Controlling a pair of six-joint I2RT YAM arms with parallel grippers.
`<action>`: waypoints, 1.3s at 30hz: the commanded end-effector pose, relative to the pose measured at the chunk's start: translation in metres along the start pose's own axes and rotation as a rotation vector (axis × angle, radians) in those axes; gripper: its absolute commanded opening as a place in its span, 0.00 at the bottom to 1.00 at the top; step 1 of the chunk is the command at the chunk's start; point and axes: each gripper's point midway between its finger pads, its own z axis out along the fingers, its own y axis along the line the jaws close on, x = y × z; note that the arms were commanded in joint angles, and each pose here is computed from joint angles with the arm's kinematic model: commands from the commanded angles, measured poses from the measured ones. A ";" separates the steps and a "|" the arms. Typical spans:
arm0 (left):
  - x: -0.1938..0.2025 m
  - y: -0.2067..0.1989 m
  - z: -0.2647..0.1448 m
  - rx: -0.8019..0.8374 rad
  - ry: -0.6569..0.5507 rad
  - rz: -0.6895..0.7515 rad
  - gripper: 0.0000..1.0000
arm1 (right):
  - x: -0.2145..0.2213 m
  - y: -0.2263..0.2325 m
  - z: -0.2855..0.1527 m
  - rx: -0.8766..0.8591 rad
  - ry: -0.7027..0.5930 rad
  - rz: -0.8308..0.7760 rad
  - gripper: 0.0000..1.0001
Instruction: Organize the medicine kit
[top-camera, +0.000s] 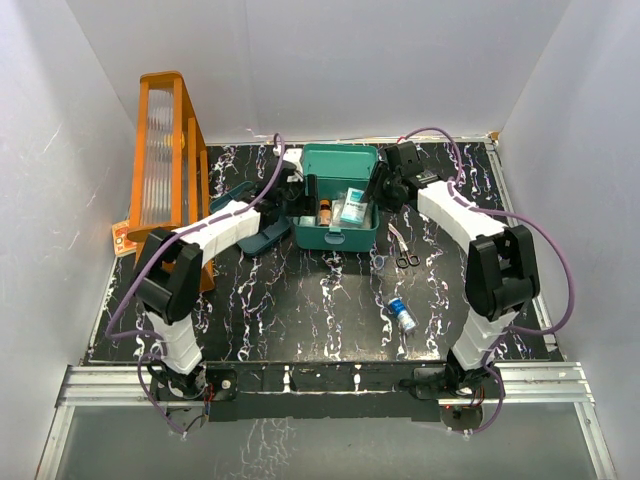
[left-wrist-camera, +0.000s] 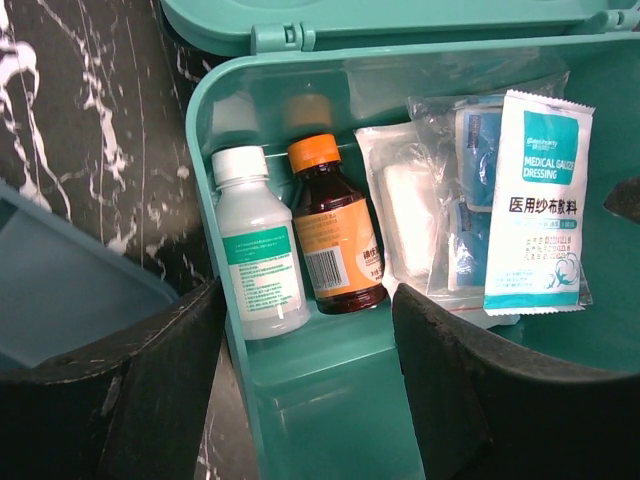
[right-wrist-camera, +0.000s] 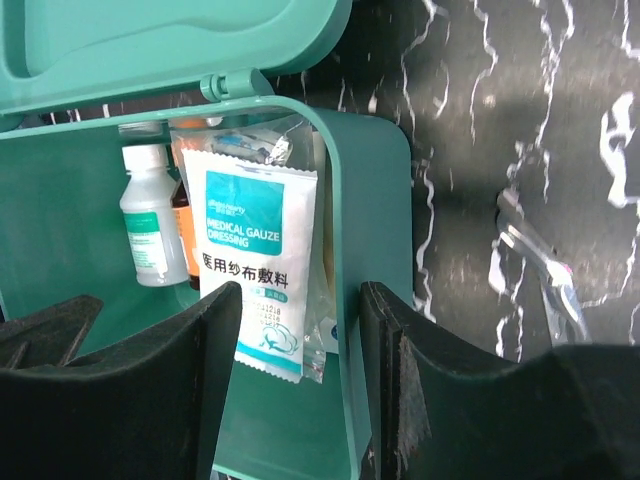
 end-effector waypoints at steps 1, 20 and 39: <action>-0.034 -0.035 0.007 0.122 -0.062 0.013 0.65 | -0.052 0.044 0.003 -0.146 -0.127 -0.023 0.48; -0.076 0.040 -0.077 -0.219 -0.084 -0.029 0.82 | -0.096 0.009 -0.062 -0.015 -0.276 0.053 0.62; 0.046 0.146 -0.034 -0.574 0.221 -0.186 0.60 | -0.076 -0.013 -0.084 0.022 -0.301 0.123 0.58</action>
